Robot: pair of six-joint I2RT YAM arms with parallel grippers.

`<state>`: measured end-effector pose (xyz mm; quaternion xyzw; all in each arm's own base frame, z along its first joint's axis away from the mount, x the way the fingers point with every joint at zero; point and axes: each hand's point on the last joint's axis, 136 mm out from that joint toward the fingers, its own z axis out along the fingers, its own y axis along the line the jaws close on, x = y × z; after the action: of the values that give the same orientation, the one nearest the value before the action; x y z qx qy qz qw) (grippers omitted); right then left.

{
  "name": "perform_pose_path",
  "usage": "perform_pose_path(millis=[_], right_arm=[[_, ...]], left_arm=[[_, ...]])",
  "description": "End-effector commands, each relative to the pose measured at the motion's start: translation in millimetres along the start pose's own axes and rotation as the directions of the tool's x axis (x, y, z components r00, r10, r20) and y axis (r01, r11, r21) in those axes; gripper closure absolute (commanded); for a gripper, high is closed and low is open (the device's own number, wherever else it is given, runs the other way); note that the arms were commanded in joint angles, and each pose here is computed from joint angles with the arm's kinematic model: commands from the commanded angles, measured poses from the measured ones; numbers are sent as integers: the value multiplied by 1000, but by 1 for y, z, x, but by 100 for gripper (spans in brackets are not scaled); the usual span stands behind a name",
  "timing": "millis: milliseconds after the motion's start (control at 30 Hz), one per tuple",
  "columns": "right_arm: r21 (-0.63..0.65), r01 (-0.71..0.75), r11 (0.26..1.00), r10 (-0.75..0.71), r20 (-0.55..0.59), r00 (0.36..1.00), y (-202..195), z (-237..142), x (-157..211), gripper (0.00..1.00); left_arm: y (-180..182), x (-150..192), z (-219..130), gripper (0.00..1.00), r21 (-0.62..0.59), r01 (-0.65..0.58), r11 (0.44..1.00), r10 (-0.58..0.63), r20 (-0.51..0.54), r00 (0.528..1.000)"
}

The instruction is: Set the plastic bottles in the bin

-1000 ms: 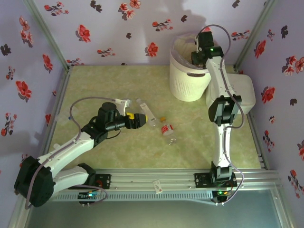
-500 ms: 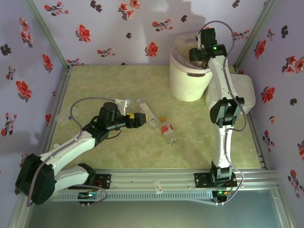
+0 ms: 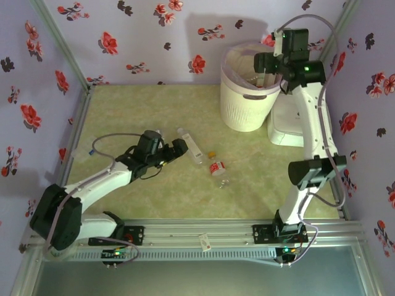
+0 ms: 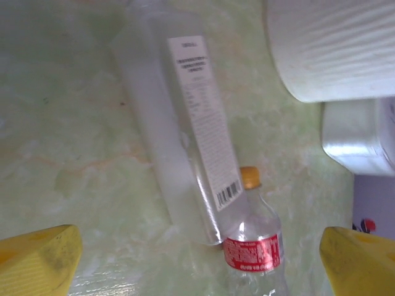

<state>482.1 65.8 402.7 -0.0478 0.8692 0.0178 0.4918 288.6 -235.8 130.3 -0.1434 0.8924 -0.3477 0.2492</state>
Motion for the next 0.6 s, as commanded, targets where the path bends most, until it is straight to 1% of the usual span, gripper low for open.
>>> perform_pose_path(millis=[0,67,133,233,267,333,400,467,567], right_arm=[[-34,-27,999,29,39,999,7,-24,1,12],[-38,-37,999,39,62,997,7,-37,5,11],[-38,-43,998,47,85,995,6,-49,9,10],[-30,-46,998,49,100,994,3,-60,13,10],[-29,-44,999,46,99,994,3,-62,14,10],[-27,-42,999,44,96,994,3,-66,17,10],[-32,-43,999,47,106,993,4,-72,17,10],[-42,-42,998,47,114,992,7,-75,19,10],[-36,-40,999,44,129,991,6,-81,21,10]], left_arm=[[5,-9,-1,1,-119,108,987,-103,49,993],[10,-11,-1,2,-190,122,974,-112,62,992],[9,-11,1,2,-235,119,965,-105,72,992],[2,-8,8,4,-284,67,956,-50,66,997],[2,-7,10,4,-319,51,946,-35,58,998],[5,-7,12,8,-416,24,909,-3,50,999],[7,-7,19,11,-483,12,876,2,30,1000],[2,-6,28,13,-506,-8,862,13,7,1000],[-11,0,41,14,-507,-15,862,17,0,1000]])
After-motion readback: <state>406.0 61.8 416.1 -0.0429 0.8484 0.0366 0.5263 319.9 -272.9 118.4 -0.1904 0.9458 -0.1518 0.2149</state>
